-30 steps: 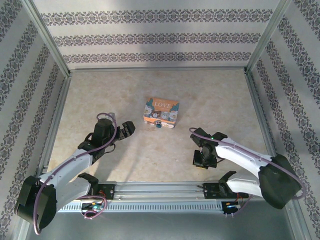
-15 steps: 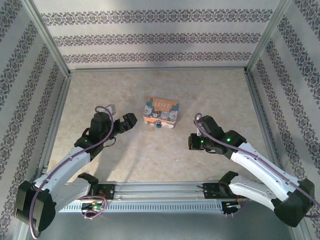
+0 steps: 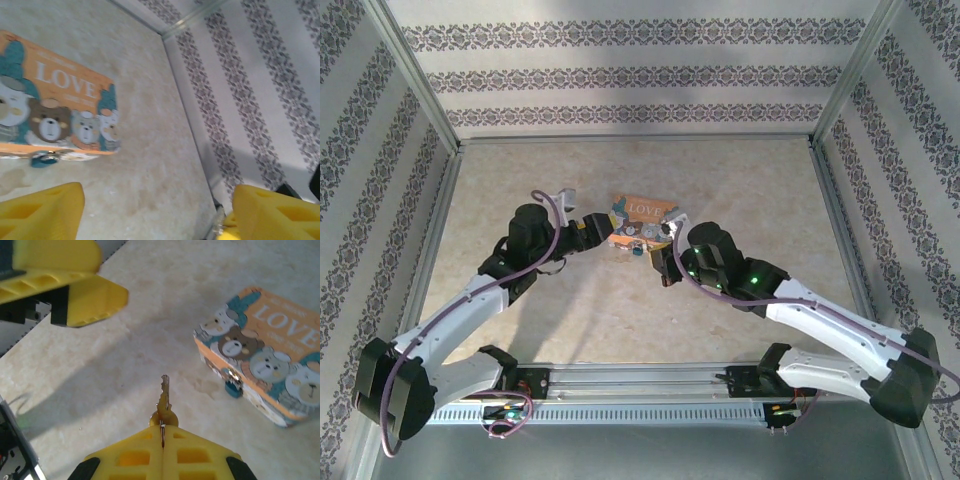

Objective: Unlock a padlock with a key

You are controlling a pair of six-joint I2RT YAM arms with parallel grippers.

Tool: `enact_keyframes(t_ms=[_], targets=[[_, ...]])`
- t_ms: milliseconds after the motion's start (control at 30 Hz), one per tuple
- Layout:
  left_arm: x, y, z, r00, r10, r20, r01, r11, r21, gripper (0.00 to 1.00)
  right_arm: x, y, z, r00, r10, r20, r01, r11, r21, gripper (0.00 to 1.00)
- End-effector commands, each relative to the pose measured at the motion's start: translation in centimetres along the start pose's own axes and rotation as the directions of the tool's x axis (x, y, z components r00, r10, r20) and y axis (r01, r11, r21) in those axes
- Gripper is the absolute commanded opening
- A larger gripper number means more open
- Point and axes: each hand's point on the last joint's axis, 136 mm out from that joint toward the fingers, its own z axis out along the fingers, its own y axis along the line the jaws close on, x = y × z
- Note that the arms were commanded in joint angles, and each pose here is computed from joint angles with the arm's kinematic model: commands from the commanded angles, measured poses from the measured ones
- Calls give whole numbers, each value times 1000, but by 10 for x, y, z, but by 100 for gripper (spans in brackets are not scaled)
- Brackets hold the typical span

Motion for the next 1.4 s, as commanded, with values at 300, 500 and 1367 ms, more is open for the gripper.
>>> enact_keyframes(t_ms=[300, 500, 1367], targets=[[17, -51, 22, 989, 127, -74, -116, 983, 144, 47, -30, 20, 4, 991, -89, 103, 92, 995, -24, 0], [21, -52, 31, 988, 128, -91, -113, 982, 150, 39, -31, 23, 3, 990, -88, 110, 92, 995, -34, 0], [10, -56, 19, 978, 210, -2, -208, 970, 124, 0, -31, 11, -4, 991, -6, 133, 9, 1000, -21, 15]])
